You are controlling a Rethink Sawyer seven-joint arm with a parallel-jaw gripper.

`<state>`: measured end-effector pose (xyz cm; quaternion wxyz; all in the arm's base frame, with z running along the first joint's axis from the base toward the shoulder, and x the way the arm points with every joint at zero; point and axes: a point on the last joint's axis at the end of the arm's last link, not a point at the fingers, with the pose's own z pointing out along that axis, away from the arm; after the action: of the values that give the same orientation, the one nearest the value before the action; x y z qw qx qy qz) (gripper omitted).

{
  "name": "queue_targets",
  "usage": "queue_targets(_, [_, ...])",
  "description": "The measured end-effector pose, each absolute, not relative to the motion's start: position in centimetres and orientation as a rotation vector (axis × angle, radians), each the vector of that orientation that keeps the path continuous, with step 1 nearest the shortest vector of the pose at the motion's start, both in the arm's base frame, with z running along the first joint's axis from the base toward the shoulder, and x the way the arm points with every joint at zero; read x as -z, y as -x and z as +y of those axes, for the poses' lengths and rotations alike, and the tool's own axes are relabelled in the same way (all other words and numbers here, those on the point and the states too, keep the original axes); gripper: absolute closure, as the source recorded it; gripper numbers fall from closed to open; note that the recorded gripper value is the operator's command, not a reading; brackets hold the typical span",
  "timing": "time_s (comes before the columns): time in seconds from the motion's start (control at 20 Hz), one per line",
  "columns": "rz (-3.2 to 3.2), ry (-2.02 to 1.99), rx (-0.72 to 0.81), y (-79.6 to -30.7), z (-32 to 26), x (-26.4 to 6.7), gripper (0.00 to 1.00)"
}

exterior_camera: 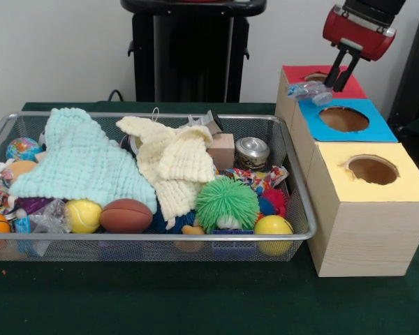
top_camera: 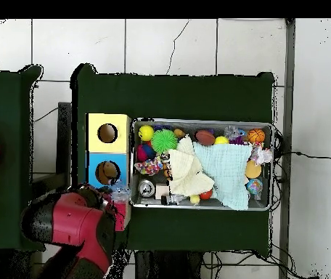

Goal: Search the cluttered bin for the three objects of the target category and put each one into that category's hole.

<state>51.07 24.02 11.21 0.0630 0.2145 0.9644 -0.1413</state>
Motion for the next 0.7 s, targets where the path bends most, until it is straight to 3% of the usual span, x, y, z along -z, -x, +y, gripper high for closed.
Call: queue_targets(0.7, [2.923,-0.681,0.401,-54.3,26.7,-11.7,1.0])
